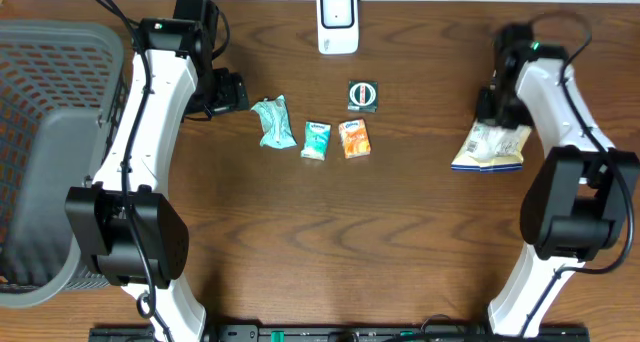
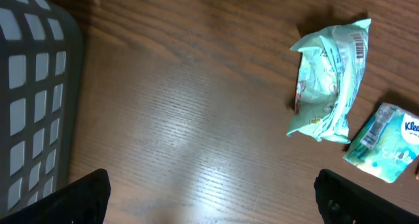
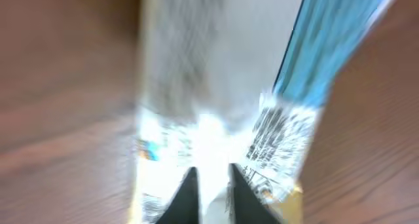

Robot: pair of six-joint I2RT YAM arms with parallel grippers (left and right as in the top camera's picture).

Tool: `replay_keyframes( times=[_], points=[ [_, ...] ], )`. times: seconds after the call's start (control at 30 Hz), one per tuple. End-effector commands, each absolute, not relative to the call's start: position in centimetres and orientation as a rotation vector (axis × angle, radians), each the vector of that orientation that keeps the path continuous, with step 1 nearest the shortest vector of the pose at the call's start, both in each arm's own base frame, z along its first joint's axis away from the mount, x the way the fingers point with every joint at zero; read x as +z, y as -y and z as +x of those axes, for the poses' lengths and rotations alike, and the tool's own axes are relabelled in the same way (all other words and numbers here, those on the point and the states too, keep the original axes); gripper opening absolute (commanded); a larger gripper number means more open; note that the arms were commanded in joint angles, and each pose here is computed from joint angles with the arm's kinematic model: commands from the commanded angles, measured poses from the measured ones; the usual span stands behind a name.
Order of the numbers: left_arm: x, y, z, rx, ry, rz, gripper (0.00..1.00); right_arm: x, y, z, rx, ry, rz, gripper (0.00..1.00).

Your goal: Scan the item barcode

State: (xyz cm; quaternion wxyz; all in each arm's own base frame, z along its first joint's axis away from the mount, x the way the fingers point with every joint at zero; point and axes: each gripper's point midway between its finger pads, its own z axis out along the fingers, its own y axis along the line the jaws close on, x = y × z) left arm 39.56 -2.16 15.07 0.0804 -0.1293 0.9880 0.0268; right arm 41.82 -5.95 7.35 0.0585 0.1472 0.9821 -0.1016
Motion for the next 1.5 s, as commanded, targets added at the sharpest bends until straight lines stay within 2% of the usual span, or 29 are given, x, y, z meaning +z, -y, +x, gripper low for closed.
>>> replay_keyframes(
  times=[0.0,0.1,0.3,0.47,0.6,0.7,0.9,1.03,1.17,1.3,1.47],
  points=[
    [14.9,1.8,39.3,0.106,-2.965,-0.368,0.98,10.9,6.4,44.5,-0.298,-2.868,0.433,0.2],
    [14.9,1.8,39.3,0.106,-2.965,-0.368,0.98,11.4,7.4,45.1,-0.315,-2.833,0.456,0.27],
    [14.9,1.8,39.3,0.105,-2.965,-0.368,0.98,8.8,10.5,44.3,-0.326,-2.836,0.555,0.28],
    [14.9,1.8,39.3,0.106,-2.965,-0.368,0.98,4.8,11.3,43.3,-0.275,-2.847,0.599,0.27],
    [14.9,1.8,39.3,0.106,-2.965,-0.368,0.98,0.8,10.8,43.2,-0.187,-2.807,0.592,0.29],
    [14.9,1.8,39.3,0.106,-2.965,-0.368,0.98,-0.6,9.1,44.1,-0.058,-2.765,0.557,0.3],
    [14.9,1.8,39.3,0.106,-2.965,-0.368,0.98,2.7,2.1,48.1,0.358,-2.683,0.347,0.32],
    [14.9,1.8,39.3,0.105,-2.965,-0.368,0.98,6.2,-2.8,50.5,0.503,-2.614,0.208,0.36],
    [14.9,1.8,39.3,0.106,-2.965,-0.368,0.98,9.0,-4.3,51.9,0.442,-2.594,0.177,0.36],
    [14.9,1.8,39.3,0.106,-2.965,-0.368,0.98,11.4,-4.0,51.6,0.352,-2.64,0.187,0.39],
    [14.9,1.8,39.3,0.106,-2.965,-0.368,0.98,11.5,-3.9,48.1,0.314,-2.797,0.071,0.29]
  ],
)
